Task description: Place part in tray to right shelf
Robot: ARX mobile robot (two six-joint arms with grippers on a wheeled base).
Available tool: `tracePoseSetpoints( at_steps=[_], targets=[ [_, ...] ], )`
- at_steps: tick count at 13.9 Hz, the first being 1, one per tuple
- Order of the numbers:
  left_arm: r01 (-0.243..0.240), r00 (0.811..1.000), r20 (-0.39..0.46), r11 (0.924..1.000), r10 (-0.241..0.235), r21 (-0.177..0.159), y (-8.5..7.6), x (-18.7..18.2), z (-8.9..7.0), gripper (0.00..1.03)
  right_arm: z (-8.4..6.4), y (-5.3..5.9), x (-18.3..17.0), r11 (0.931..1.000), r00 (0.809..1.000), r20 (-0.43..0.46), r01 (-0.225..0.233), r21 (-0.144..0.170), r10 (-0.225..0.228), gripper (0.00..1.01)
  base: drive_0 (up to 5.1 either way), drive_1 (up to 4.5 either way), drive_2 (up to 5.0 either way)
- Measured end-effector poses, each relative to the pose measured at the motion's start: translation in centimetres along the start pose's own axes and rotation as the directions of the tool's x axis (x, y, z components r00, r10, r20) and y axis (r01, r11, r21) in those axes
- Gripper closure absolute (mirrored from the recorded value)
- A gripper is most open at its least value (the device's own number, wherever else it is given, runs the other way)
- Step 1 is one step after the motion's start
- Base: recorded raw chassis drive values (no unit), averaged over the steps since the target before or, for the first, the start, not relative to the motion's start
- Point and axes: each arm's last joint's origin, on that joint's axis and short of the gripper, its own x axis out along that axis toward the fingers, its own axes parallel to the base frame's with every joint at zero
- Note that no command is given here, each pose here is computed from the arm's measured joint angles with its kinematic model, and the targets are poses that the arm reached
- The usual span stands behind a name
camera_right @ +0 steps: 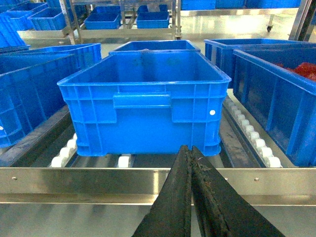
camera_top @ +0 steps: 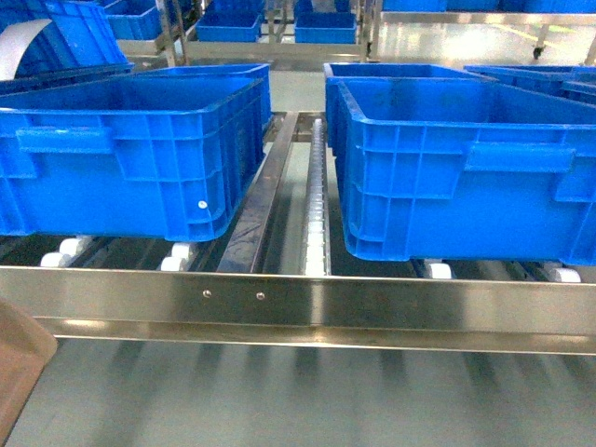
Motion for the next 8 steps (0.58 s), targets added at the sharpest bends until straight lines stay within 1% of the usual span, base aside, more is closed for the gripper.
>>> tracePoseSetpoints(
  at_steps=[2,5,6,7,8],
  targets=[
    [0.002,1.000,-0.005,1.0000,-0.002,0.000,0.0,-0.4,-0.5,0.89,-0.6,0.0,-0.4,1.0000,1.000,-0.006,0.001,0.000,-0.001,0.99,0.0,0.00,0.0],
    [0.002,1.000,0.013,1.0000,-0.002,0.000,0.0,-0.9,-0.9,0.89,-1.0,0.0,-1.0,1.0000,1.000,0.000,0.001,0.000,-0.001,0.99,0.0,0.00,0.0],
    [0.002,1.000,0.025,1.0000,-0.002,0.001,0.0,-1.2,-1.1,0.89,-1.7,0.0,-1.3,1.0000,1.000,0.004,0.000,0.000,0.000,0.99,0.0,0.00,0.0],
    [0.002,1.000,0.022,1.0000,-0.002,0.001,0.0,-1.6,-1.1,0.89,-1.7,0.0,-1.7,1.0000,1.000,0.012,0.001,0.003,-0.001,0.99,0.0,0.00,0.0],
    [0.001,1.000,0.014,1.0000,-0.001,0.001,0.0,-2.7,-1.5,0.89,-2.3,0.0,-2.7,1.0000,0.999,-0.036,0.000,0.004,0.001,0.99,0.0,0.00,0.0]
  ],
)
